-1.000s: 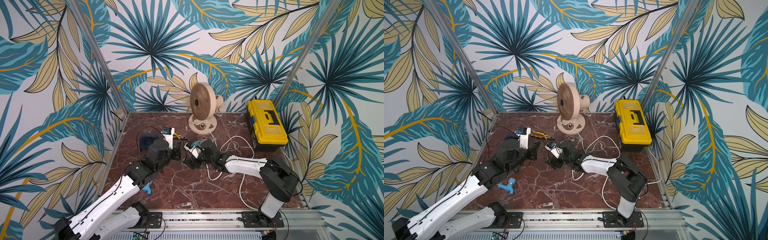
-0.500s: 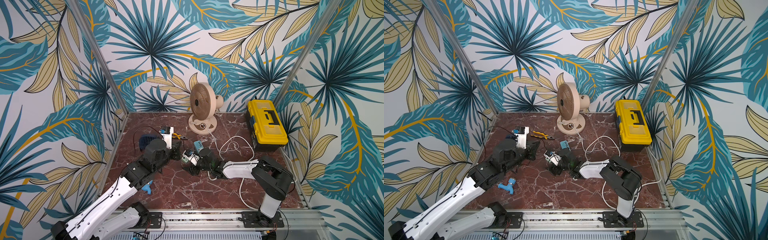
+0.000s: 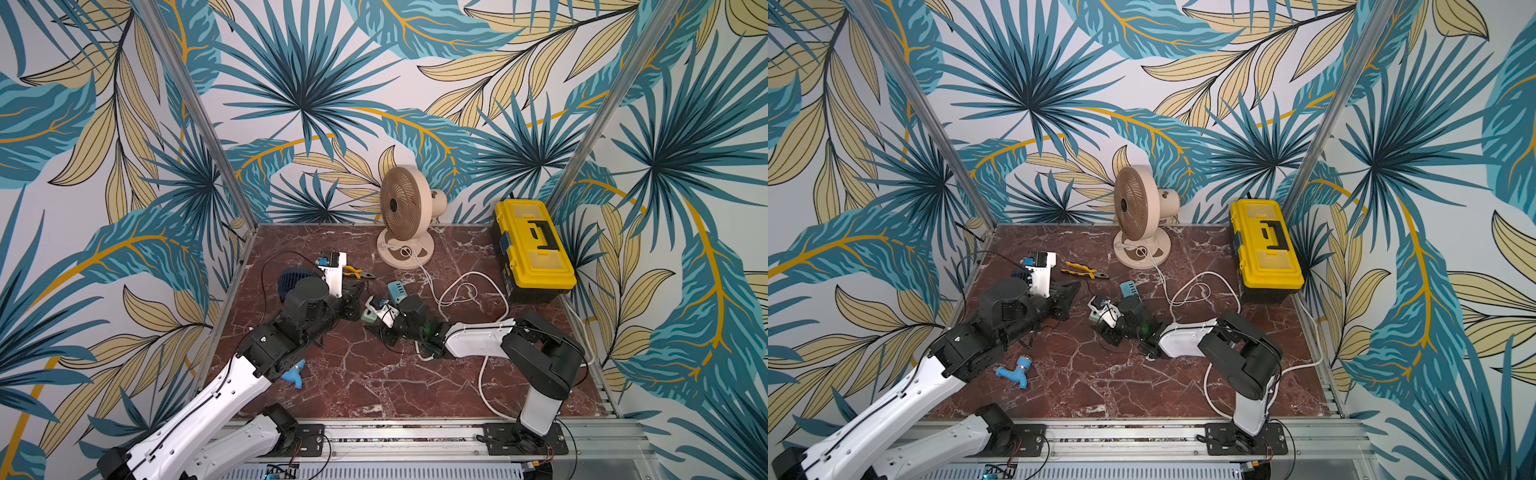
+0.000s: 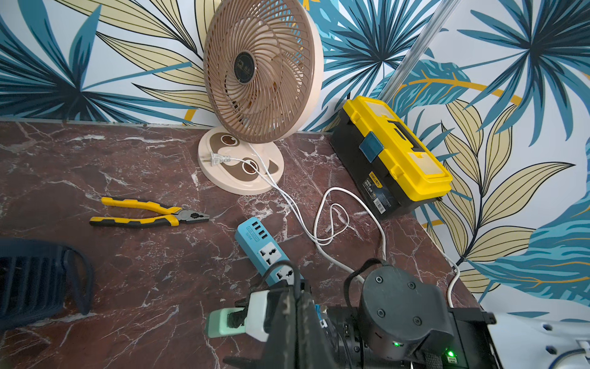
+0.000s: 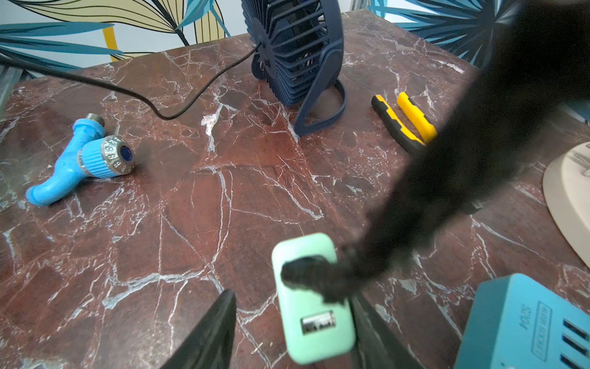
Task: Plug the desk fan into the power strip
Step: Insert the plug into the socket.
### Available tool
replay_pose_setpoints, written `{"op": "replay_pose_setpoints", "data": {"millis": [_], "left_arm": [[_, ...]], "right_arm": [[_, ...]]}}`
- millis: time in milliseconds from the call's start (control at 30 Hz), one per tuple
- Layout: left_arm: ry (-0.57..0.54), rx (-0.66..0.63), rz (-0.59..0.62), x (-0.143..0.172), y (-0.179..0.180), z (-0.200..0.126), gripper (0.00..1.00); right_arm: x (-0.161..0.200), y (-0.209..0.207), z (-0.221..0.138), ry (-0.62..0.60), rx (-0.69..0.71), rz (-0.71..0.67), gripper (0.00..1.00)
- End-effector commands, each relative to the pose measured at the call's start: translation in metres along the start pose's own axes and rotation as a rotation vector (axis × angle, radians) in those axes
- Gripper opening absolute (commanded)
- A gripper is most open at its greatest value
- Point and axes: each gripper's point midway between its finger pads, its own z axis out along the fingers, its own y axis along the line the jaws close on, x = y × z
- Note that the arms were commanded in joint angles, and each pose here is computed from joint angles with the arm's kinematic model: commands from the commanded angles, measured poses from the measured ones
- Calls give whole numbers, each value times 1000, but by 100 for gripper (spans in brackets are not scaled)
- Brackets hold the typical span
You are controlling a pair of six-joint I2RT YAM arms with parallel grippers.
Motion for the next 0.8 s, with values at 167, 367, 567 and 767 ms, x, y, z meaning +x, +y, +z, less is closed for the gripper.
{"op": "replay_pose_setpoints", "data": {"millis": [167,367,567,767], "left_arm": [[-85,47,-21,-29,-13,-18,0],[-105,35,-25,-31,-10,-22,0],[-114,19,-15,-32,-7,-21,16],[-142,-68,5,-35,8,-17,65]], "right_arm": [[3,-3,4,7,25,7,44],[5,2,6,46,-13,17,7],[-3,3,-3,49,-13,39,3],[-9,-11,-16,142,67,86,0]]}}
